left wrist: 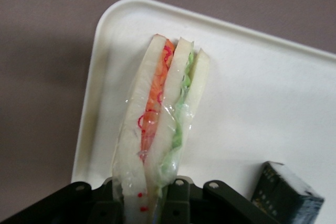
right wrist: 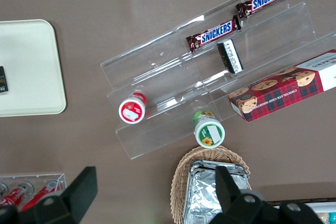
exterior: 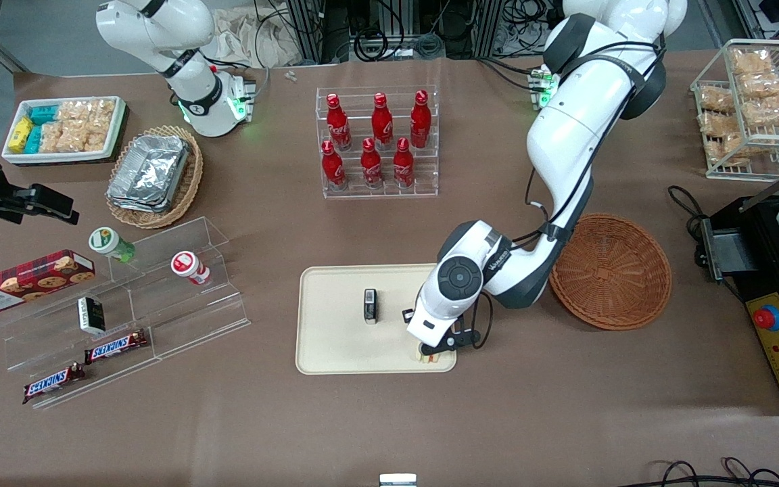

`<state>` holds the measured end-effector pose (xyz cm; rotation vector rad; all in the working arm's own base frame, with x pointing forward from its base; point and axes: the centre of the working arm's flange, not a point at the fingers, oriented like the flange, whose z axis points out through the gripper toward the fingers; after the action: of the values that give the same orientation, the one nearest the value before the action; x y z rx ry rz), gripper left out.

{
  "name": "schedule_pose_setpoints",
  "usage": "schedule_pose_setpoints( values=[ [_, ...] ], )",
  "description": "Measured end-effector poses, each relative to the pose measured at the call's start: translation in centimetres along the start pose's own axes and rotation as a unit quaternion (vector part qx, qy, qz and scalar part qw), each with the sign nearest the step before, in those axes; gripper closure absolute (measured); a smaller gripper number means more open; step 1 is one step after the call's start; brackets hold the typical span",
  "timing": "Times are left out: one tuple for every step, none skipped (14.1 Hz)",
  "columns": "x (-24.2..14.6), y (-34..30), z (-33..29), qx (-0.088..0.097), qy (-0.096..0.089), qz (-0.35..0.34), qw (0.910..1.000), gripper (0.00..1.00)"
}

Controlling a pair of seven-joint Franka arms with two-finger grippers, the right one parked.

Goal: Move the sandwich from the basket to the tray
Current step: 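Lower the sandwich onto the tray beside the black item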

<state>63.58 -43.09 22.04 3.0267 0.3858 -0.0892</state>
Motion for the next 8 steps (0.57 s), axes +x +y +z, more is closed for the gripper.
schedule_pose_setpoints(
  values=[
    [-0.13, -0.11, -0.11, 0.006, -0.003, 0.001, 1.0, 0.83],
    [-0.23, -0.24, -0.24, 0.012, -0.007, 0.001, 0.9999, 0.83],
    [-0.27, -0.31, -0.38, 0.016, -0.008, 0.001, 0.9998, 0.83],
    [-0.3, -0.36, -0.5, 0.018, -0.009, 0.001, 0.9998, 0.83],
    [-0.34, -0.37, -0.6, 0.019, -0.01, 0.001, 0.9998, 0.83],
    [-0.36, -0.38, -0.68, 0.02, -0.01, -0.001, 0.9998, 0.79],
    [-0.37, -0.38, -0.71, 0.02, -0.01, -0.006, 0.9997, 0.69],
    [-0.37, -0.38, -0.71, 0.02, -0.01, -0.011, 0.9997, 0.6]
  ],
)
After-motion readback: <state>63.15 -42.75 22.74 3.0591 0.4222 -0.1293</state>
